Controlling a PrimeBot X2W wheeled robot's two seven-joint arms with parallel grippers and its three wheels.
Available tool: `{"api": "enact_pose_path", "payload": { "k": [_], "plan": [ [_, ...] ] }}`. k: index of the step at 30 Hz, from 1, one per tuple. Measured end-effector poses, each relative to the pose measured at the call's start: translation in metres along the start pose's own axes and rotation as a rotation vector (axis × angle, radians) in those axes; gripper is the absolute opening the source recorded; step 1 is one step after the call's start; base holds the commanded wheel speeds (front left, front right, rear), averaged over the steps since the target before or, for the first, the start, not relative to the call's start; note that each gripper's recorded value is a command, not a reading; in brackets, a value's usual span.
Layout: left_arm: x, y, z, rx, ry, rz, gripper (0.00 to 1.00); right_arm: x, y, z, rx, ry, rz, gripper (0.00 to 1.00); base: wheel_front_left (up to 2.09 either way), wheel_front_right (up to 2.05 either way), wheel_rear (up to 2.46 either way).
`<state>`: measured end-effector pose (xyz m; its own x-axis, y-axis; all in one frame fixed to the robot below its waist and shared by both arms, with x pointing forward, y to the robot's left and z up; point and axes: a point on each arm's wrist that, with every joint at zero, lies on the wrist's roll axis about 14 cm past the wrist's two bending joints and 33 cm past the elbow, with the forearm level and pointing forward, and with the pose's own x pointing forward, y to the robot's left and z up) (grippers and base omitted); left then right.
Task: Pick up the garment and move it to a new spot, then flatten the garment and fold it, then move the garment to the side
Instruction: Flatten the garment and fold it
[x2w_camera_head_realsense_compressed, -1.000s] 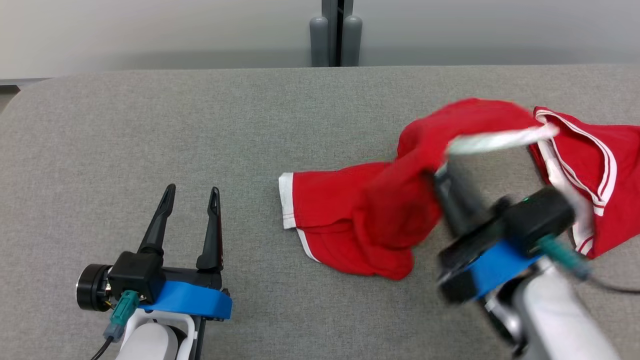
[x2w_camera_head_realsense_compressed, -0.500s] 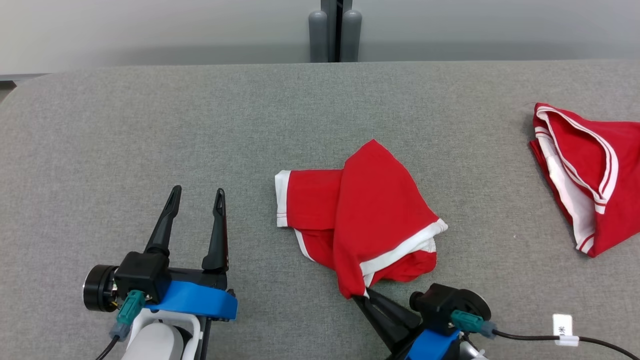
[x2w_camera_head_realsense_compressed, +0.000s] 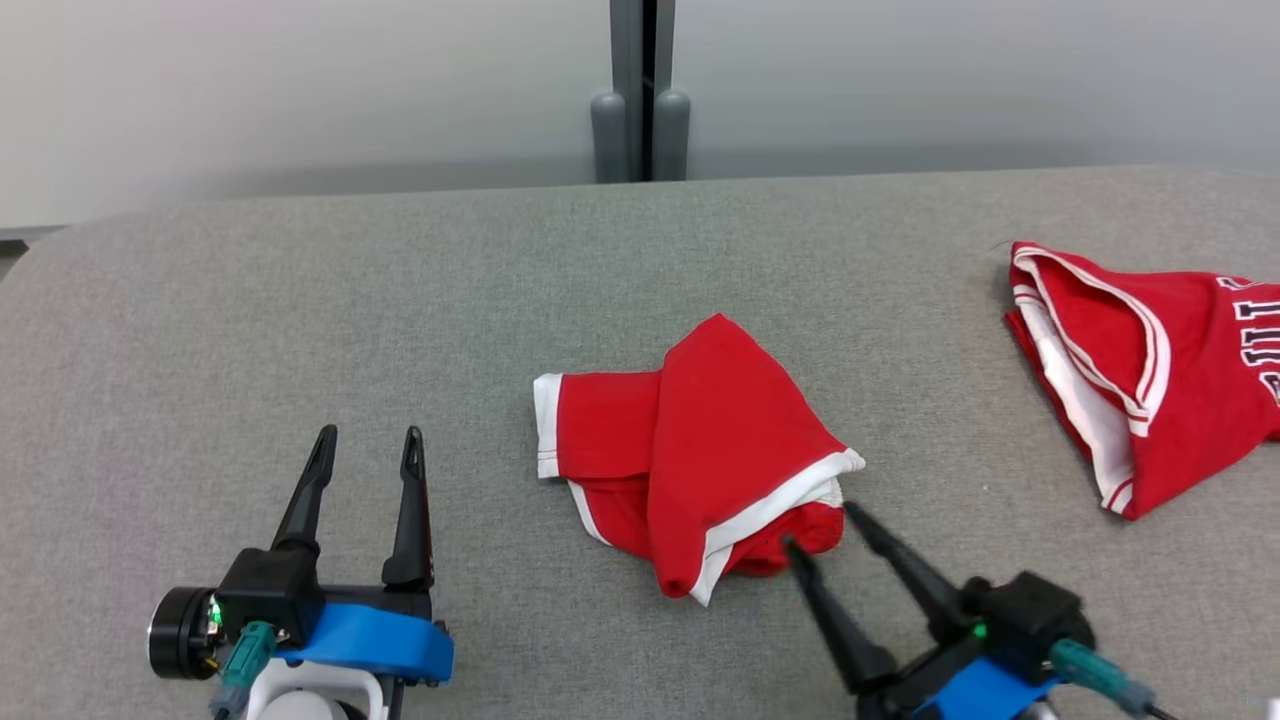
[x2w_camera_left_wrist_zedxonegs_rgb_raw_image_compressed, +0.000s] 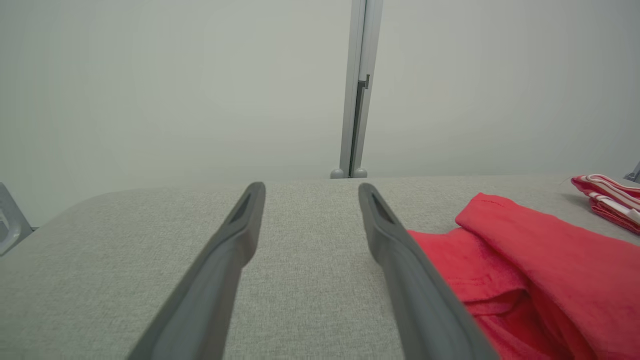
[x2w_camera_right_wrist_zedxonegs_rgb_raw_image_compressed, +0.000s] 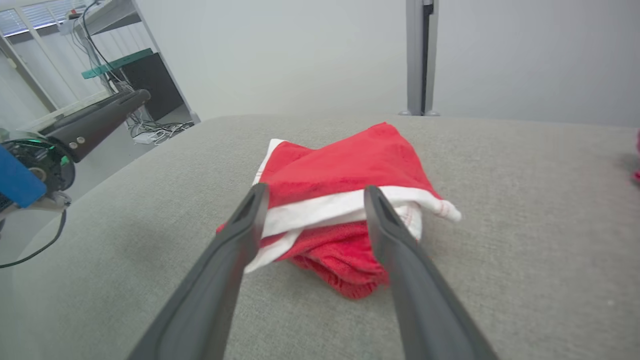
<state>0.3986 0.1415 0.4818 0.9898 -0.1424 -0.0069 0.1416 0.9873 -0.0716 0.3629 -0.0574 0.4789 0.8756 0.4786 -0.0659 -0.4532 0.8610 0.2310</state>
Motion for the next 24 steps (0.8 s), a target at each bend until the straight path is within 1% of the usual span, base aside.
{"api": "enact_pose_path", "payload": {
  "k": [7, 10, 12, 17, 24],
  "plan": [
    [-0.01, -0.001, 0.004, 0.015, -0.003, -0.001, 1.0, -0.028, -0.062, 0.05, -0.073, -0.148, -0.228, 1.0, 0.0, 0.0, 0.0],
    [-0.013, -0.001, 0.006, 0.022, -0.001, -0.006, 1.0, -0.042, -0.087, 0.064, -0.106, -0.184, -0.314, 1.0, 0.0, 0.0, 0.0],
    [-0.016, -0.001, 0.007, 0.027, 0.001, -0.006, 1.0, -0.049, -0.096, 0.068, -0.116, -0.19, -0.351, 1.0, 0.0, 0.0, 0.0],
    [-0.021, -0.002, 0.006, 0.033, 0.015, -0.011, 1.0, -0.055, -0.106, 0.066, -0.12, -0.178, -0.387, 1.0, 0.0, 0.0, 0.0],
    [-0.022, 0.0, 0.007, 0.036, 0.016, -0.005, 1.0, -0.053, -0.105, 0.064, -0.114, -0.173, -0.387, 1.0, 0.0, 0.0, 0.0]
  ]
}}
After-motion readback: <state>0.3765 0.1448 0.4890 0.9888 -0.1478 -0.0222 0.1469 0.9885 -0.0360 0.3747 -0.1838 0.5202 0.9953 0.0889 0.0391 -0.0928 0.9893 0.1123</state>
